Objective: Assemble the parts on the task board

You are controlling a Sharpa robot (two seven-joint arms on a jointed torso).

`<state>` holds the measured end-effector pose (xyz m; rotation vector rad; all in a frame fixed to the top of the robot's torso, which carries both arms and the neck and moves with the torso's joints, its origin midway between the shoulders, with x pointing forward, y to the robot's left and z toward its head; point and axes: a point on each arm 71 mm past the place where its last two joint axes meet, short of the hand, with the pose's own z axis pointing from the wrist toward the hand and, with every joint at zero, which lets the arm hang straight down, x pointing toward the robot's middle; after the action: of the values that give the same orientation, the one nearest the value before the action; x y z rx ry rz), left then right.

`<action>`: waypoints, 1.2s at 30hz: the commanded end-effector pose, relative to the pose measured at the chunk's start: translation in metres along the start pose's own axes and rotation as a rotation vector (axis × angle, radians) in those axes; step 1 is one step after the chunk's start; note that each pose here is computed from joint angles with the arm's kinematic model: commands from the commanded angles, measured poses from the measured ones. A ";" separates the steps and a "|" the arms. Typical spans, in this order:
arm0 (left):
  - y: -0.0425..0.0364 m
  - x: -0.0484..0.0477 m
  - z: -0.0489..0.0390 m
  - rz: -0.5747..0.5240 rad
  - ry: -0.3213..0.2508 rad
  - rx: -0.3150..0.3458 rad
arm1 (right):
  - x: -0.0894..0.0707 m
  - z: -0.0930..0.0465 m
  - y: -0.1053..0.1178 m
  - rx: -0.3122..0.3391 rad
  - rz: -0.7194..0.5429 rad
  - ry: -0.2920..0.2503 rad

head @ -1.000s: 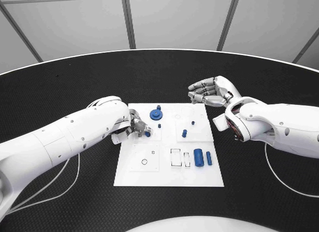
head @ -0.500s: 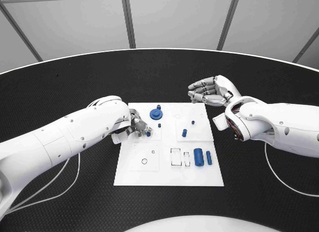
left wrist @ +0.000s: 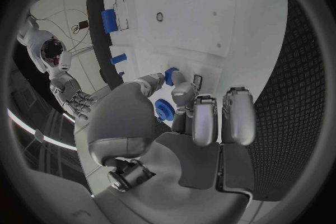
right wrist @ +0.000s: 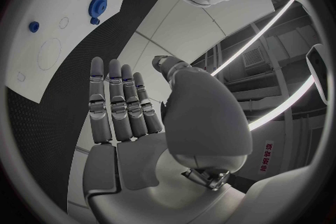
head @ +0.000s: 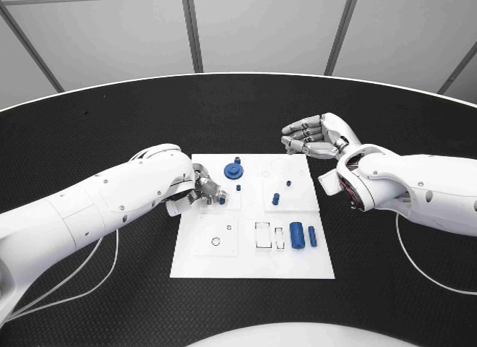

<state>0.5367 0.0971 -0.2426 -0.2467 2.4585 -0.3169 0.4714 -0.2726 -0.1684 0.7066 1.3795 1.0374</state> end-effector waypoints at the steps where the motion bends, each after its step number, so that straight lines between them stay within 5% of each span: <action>1: 0.0025 -0.0002 -0.0009 -0.005 0.005 0.002 | 0.000 0.000 0.000 0.000 -0.001 -0.001; 13: 0.0089 -0.0038 -0.0111 -0.079 0.055 0.038 | -0.002 0.002 -0.002 0.002 -0.005 -0.007; 26: 0.0241 -0.0511 -0.0344 -0.141 -0.016 0.044 | -0.005 0.002 -0.004 0.007 -0.009 -0.012; 36: 0.0272 -0.0738 -0.0335 -0.117 -0.113 0.078 | -0.005 0.002 -0.004 0.007 -0.009 -0.011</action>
<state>0.5690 0.1473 -0.1832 -0.3911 2.3379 -0.4452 0.4747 -0.2784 -0.1699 0.7097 1.3766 1.0207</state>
